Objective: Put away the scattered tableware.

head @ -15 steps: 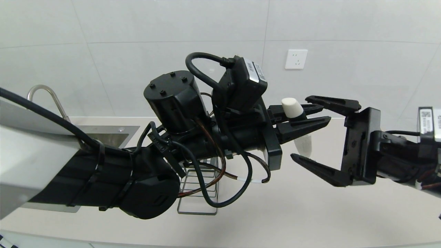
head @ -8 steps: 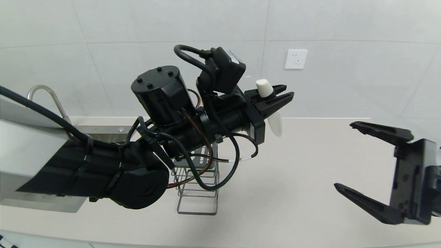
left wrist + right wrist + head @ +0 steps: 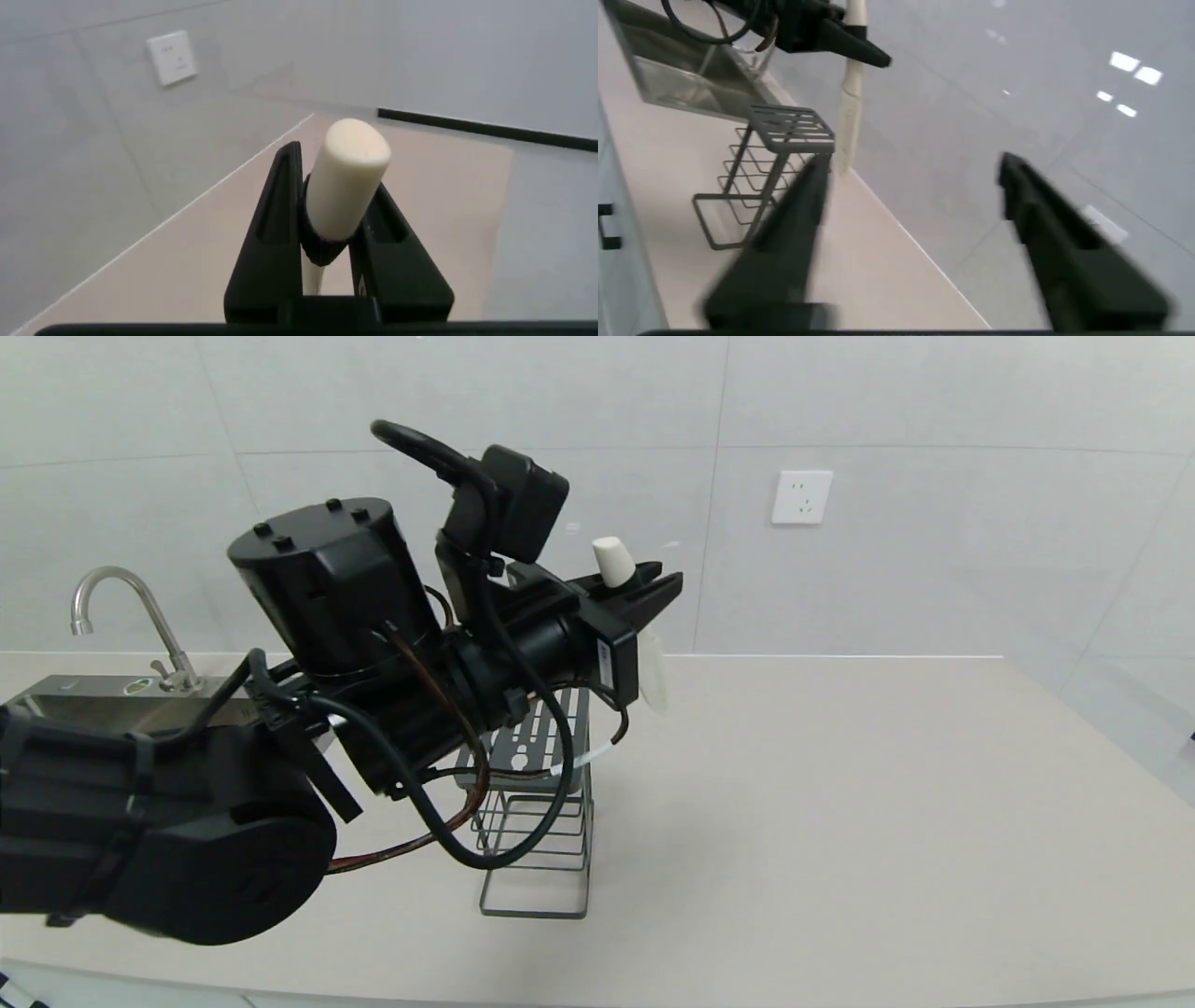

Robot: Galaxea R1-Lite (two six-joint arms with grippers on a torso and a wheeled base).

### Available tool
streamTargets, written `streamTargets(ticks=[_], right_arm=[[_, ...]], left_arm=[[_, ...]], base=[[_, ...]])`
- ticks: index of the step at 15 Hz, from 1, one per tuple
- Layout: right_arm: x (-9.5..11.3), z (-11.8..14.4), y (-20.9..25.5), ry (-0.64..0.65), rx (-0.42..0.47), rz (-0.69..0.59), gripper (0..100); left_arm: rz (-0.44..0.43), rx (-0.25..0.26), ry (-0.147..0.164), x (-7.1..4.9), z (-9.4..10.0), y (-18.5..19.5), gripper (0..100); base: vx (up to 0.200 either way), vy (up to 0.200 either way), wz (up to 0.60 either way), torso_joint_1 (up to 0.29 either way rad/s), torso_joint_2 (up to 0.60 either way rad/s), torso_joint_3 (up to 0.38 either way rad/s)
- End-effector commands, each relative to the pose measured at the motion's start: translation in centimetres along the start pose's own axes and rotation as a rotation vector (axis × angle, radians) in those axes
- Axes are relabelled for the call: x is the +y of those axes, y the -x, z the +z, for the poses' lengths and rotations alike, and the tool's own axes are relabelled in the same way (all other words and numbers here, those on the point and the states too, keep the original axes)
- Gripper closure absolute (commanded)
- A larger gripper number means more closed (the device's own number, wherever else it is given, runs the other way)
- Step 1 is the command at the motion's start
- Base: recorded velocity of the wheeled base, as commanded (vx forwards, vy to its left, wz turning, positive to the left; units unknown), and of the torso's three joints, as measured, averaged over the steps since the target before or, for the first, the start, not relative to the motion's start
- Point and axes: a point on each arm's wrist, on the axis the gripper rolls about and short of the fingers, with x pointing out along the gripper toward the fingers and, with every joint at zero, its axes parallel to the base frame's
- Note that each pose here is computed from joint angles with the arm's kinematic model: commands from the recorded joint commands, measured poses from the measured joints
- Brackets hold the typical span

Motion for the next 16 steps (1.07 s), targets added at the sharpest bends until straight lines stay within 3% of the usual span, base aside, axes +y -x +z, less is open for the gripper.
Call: streamTargets(ticks=[1, 3, 5, 8, 12, 14, 16], right_arm=[[3.6, 2.3, 4.8, 0.095, -0.050, -0.130, 100], [5.7, 2.3, 6.8, 0.117, -0.072, -0.140, 100], [7.0, 1.3, 7.9, 0.065, -0.025, -0.182, 100], [7.0, 1.0, 8.1, 0.009, -0.003, -0.252, 100], [7.9, -1.1, 8.5, -0.139, 0.174, -0.300, 100], [7.7, -1.9, 8.8, -0.363, 0.253, -0.539, 100], [8.4, -3.4, 9.2, -0.460, 0.410, -0.565, 100]], left_arm=[[0.035, -0.041, -0.005, -0.1, 1.5, 0.7, 100], [0.120, -0.036, -0.001, -0.1, 1.9, 0.9, 100], [0.208, -0.022, 0.001, 0.1, 1.7, 0.9, 100], [0.263, 0.013, 0.003, 0.2, 1.3, 1.0, 100], [0.305, 0.013, 0.002, 0.4, 1.4, 1.2, 100], [0.347, 0.020, 0.001, 0.9, 1.2, 1.3, 100], [0.373, 0.028, 0.001, 0.9, 1.2, 1.6, 100]], base=[[0.000, 0.000, 0.00, 0.000, 0.00, 0.000], [0.000, 0.000, 0.00, 0.000, 0.00, 0.000], [0.000, 0.000, 0.00, 0.000, 0.00, 0.000], [0.000, 0.000, 0.00, 0.000, 0.00, 0.000], [0.000, 0.000, 0.00, 0.000, 0.00, 0.000], [0.000, 0.000, 0.00, 0.000, 0.00, 0.000], [0.000, 0.000, 0.00, 0.000, 0.00, 0.000]])
